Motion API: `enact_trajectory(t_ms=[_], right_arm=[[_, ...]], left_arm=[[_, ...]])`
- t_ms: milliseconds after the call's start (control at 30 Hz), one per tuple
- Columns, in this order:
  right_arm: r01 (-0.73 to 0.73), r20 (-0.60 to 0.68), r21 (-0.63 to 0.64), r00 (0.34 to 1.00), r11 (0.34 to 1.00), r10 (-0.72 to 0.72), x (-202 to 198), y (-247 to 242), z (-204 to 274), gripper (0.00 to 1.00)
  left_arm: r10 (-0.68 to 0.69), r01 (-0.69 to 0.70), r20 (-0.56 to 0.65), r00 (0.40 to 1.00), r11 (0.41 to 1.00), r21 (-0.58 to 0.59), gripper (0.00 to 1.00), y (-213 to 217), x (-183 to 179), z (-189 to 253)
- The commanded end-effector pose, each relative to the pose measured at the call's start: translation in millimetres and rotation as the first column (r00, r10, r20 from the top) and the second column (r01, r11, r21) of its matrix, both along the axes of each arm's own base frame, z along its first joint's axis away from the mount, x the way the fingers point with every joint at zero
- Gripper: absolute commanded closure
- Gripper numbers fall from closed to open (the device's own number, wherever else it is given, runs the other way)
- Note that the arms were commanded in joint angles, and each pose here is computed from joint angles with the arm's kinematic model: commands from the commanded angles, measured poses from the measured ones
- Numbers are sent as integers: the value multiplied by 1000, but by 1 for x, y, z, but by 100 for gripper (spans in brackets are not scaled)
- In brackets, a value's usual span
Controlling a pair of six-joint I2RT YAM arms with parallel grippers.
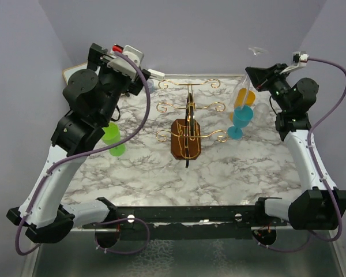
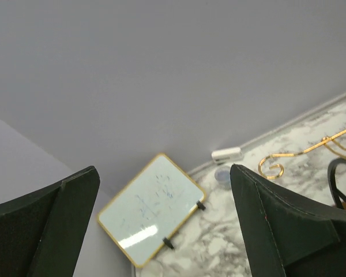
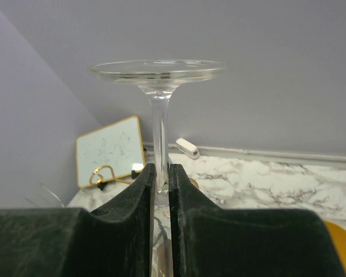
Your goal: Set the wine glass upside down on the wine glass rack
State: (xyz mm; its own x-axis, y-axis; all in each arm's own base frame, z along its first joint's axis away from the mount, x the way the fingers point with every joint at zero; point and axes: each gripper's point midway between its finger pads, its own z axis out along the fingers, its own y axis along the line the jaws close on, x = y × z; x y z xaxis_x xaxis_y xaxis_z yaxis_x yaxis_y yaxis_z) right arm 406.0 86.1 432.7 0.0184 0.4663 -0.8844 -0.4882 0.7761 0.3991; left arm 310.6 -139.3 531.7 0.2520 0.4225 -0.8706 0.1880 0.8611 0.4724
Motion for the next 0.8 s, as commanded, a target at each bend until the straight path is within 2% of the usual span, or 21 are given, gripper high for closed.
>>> enact_trajectory(t_ms=[0,133,267,367,467,667,767], right_arm=[[44,195,-126,981,991,-19,-7,0,9,99],[51,291,-215,957,975,14,-15,15,-11,99],[14,172,-235,985,972,27,7,19,-35,99],[-18,182,-268,981,963,69,11,26,-38,99],[62,181,-251,983,966,-16,19,14,-45,99],[-65,-21,-230,998,971,62,34,28,-78,99],[-2,-61,-236,998,972,-12,40,17,-78,99]], left_arm=[[-148,124,-237,960,986,-113,0,1,-16,-49],[-74,54,-258,963,995,-87,0,23,-14,-67],[-9,-14,-287,958,997,-78,0,36,-2,-82],[13,-39,-315,949,996,-78,0,37,9,-90],[32,-72,-339,940,992,-106,0,41,22,-94],[51,-123,-382,923,979,-165,0,52,41,-101],[60,-142,-398,916,973,-181,0,57,48,-104]])
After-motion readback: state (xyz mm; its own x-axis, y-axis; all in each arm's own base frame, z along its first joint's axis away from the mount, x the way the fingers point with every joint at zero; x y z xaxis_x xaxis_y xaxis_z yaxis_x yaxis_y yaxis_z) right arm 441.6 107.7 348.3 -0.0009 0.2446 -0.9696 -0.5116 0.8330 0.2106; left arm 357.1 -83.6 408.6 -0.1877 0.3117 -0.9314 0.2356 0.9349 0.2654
